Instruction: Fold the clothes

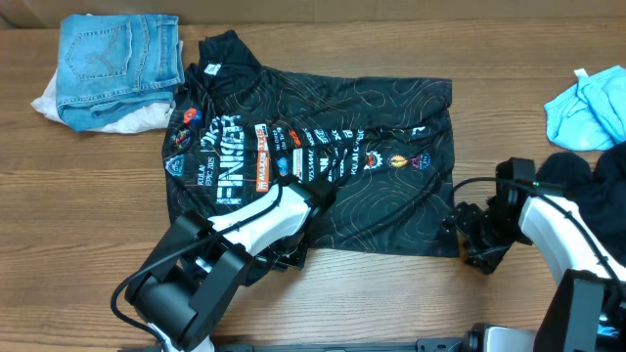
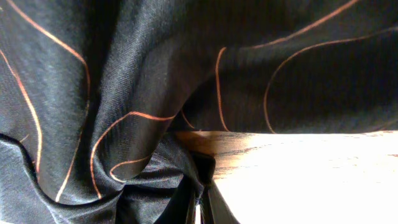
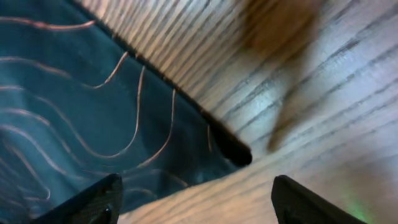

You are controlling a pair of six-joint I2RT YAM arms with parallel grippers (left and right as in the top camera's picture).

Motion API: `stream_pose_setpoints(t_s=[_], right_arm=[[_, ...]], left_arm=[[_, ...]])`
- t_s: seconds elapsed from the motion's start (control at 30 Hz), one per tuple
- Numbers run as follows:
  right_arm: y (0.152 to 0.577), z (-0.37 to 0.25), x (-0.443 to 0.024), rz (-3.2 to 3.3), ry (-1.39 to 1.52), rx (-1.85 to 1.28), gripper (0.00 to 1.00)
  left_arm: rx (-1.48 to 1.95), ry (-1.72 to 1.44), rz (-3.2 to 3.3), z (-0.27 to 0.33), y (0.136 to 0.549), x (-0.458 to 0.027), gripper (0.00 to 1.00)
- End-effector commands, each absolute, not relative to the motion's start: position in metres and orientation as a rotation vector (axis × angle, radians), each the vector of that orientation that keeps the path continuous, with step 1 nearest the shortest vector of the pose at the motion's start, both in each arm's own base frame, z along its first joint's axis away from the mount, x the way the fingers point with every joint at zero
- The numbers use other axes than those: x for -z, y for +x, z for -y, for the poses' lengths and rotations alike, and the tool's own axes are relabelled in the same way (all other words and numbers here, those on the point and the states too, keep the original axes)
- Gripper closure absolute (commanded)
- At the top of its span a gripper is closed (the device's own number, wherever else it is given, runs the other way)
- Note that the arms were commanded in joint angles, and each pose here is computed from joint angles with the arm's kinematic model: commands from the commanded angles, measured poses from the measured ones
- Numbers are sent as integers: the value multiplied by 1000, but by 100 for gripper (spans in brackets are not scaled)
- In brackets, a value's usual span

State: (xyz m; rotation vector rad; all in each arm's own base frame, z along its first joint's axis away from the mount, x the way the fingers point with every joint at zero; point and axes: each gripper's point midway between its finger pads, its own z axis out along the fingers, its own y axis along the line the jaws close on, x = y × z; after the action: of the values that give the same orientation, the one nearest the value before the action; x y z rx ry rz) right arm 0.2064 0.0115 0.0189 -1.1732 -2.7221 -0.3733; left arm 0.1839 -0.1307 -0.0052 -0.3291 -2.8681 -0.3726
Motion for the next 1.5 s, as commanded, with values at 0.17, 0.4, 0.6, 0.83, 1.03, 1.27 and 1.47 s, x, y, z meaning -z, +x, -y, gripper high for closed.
stream_pose_setpoints(t_s=[0.17,0.4,0.6,0.83,1.03,1.27,1.47], right_arm=[[188,-18,4,2647,-1280,375,26],[187,-18,7,2638,-1305,374,46],[191,-17,8,2652,-1308,383,60],[203,-15,8,2679,-1351,405,77],[200,-7,11,2693,-1359,332,96],[199,-3,10,2679,-1396,291,96],[207,0,2,2694,-1401,287,96]], left_arm=[[378,-283,2864,129,181,16,96],[375,-283,2860,129,181,16,96],[384,-281,2842,127,177,14,96],[380,-284,2847,127,177,11,96],[364,-288,2866,128,179,5,96],[320,-292,2929,133,186,-33,96],[246,-293,3010,131,182,-82,96]])
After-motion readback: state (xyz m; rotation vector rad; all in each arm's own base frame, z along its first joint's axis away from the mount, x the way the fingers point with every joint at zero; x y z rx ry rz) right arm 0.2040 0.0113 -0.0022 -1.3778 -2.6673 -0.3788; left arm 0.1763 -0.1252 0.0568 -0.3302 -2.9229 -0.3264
